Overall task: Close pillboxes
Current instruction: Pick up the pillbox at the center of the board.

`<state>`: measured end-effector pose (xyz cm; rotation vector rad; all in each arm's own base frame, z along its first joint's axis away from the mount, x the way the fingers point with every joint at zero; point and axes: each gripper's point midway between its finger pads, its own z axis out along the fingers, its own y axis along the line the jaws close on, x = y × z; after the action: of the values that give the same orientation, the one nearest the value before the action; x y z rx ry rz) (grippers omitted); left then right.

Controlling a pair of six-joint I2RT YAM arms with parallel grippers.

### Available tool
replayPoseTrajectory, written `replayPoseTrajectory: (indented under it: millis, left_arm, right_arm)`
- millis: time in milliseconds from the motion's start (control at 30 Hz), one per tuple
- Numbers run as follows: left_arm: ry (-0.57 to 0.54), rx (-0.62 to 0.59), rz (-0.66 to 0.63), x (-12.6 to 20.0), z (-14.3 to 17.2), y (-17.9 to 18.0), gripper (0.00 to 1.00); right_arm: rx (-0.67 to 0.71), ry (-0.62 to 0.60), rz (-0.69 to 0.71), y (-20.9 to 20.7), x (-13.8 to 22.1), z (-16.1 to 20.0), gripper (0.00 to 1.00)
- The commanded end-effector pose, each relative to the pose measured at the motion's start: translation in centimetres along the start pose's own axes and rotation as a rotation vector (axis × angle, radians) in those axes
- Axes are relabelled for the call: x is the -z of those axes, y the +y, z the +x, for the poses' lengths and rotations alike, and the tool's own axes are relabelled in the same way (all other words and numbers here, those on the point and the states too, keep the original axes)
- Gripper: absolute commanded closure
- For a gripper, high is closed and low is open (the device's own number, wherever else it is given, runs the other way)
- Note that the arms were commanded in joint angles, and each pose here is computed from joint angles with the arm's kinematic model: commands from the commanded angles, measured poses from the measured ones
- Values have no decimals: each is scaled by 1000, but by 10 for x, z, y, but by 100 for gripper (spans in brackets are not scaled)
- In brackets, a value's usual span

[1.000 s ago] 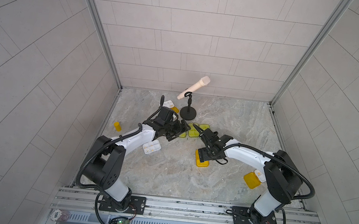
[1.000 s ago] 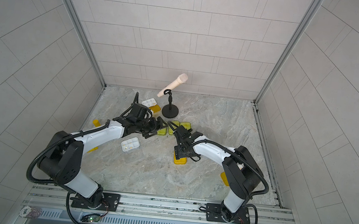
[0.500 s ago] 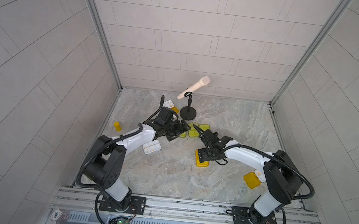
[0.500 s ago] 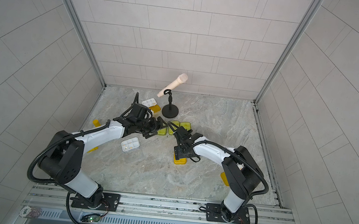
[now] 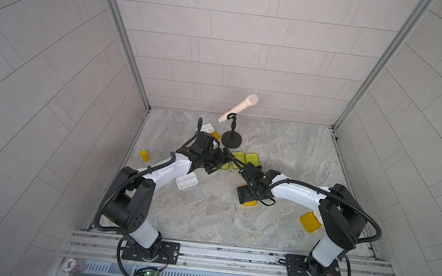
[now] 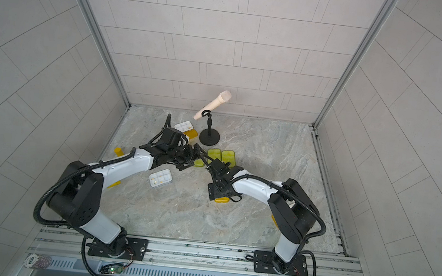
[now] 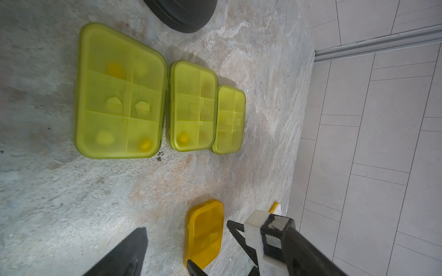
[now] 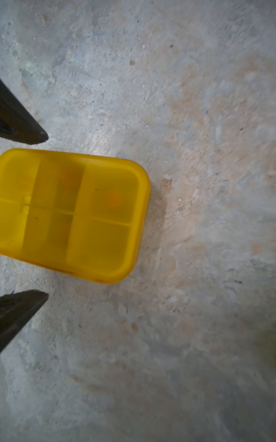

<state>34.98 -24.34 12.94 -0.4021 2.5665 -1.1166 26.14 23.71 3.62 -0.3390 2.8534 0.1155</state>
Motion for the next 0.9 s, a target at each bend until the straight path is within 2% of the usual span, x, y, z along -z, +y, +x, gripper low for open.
replayPoseTrajectory:
  millis: [0, 167, 500, 667, 867]
  left_arm:
    - [9, 14, 2, -4, 2, 3, 8]
    - [10, 17, 5, -5, 2, 4, 7]
    - [13, 16, 7, -6, 3, 3, 7]
    - [15, 20, 5, -6, 3, 4, 7]
    - [18, 20, 9, -7, 3, 4, 8]
  right_arm:
    - [-14, 8, 17, 2, -4, 4, 3]
    - [-16, -2, 40, -1, -7, 4, 14]
    - [-16, 22, 41, 0, -17, 9, 13]
    - [-23, 13, 50, -2, -16, 8, 23]
    - [-33, -38, 54, -11, -3, 0, 26]
